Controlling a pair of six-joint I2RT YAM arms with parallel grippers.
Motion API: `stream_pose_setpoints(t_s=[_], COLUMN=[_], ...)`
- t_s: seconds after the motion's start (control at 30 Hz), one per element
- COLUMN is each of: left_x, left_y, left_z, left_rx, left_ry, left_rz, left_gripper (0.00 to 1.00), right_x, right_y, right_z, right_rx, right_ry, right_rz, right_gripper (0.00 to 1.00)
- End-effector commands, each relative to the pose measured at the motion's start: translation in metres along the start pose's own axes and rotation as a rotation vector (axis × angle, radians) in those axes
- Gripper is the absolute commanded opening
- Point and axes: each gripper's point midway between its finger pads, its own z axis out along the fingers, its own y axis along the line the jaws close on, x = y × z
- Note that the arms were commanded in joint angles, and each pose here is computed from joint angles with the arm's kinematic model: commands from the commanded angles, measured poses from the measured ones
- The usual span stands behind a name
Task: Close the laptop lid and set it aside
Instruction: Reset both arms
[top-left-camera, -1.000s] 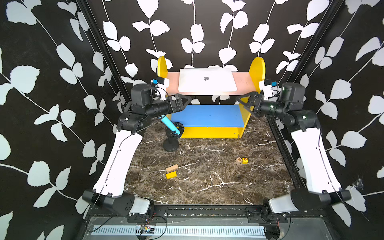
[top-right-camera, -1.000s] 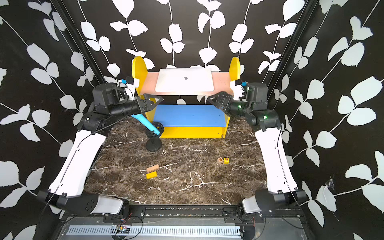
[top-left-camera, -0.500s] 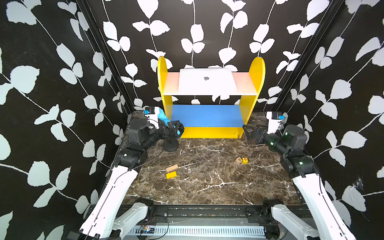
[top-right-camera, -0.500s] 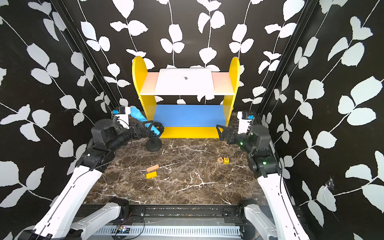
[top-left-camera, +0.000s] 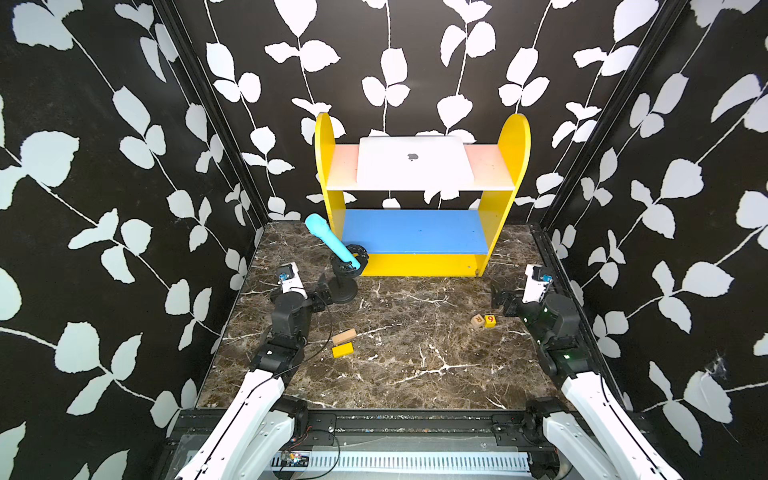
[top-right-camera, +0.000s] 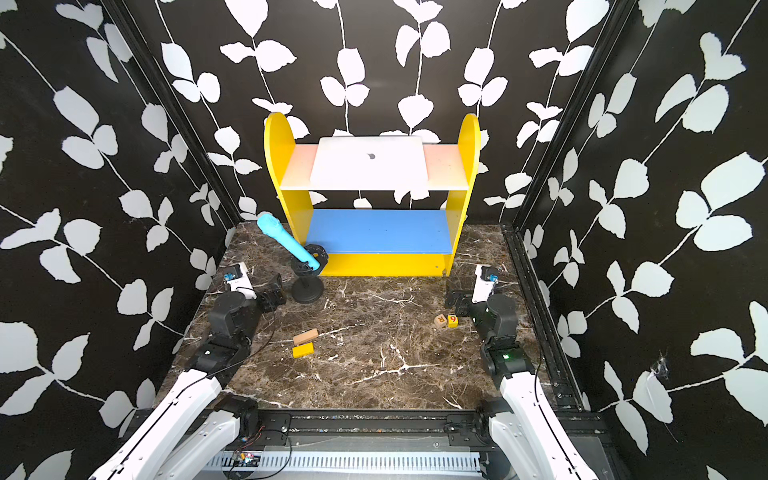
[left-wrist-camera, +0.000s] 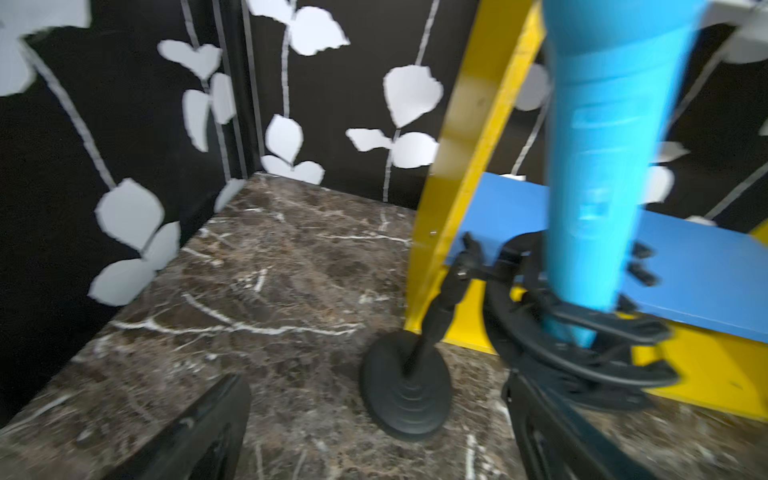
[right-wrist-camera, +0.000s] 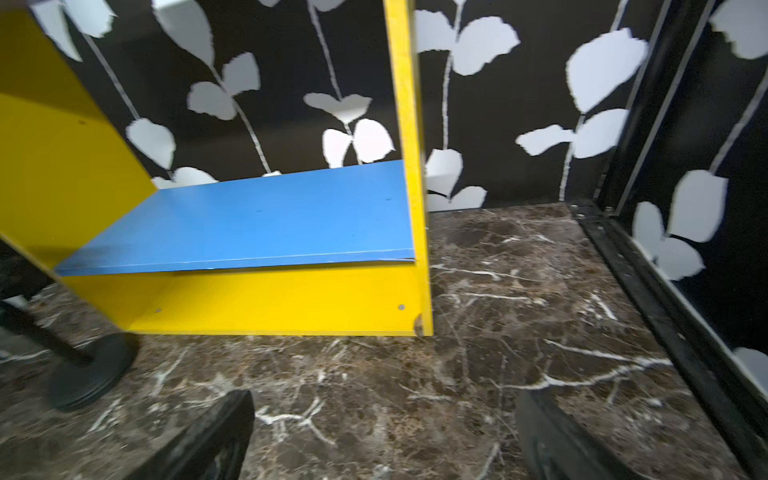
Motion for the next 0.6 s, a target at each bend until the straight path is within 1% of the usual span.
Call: stream_pose_setpoints(t_s=[0.0,0.1,0.2,0.4,0.5,0.57], left_x=[-0.011,-0.002,0.01,0.038,0.046,0.053], left_y=[0.031,0.045,0.053,0.068,0.067,0.064], left_z=[-0.001,0.002,0.009,0.027,0.038,0.048], left_rx=[-0.174,-0.258,-0.315,-0.437,-0.457,-0.448], left_ry=[-0.093,-0.097,-0.089,-0.041,-0.036,-0.032], left_rz=[0.003,0.043,0.072,0.173,0.242,0.279], left_gripper=[0.98,0.98,0.98,0.98,0.99,0.98], right_x=[-0.018,-0.001,0.014,0.039,0.049,0.053], right_y=[-0.027,-0.05,-0.066,-0.089,-0.097,-0.099], right_z=[0.0,0.003,0.007,0.014,0.019,0.024], right_rx=[0.156,0.279,0.366,0.483,0.51,0.514], right_ry=[-0.118,-0.088,-0.058,-0.01,0.002,0.007], right_rz=[-0.035,-0.066,-0.092,-0.157,-0.171,-0.18], right_gripper=[1.0,1.0,1.0,1.0,1.0,1.0])
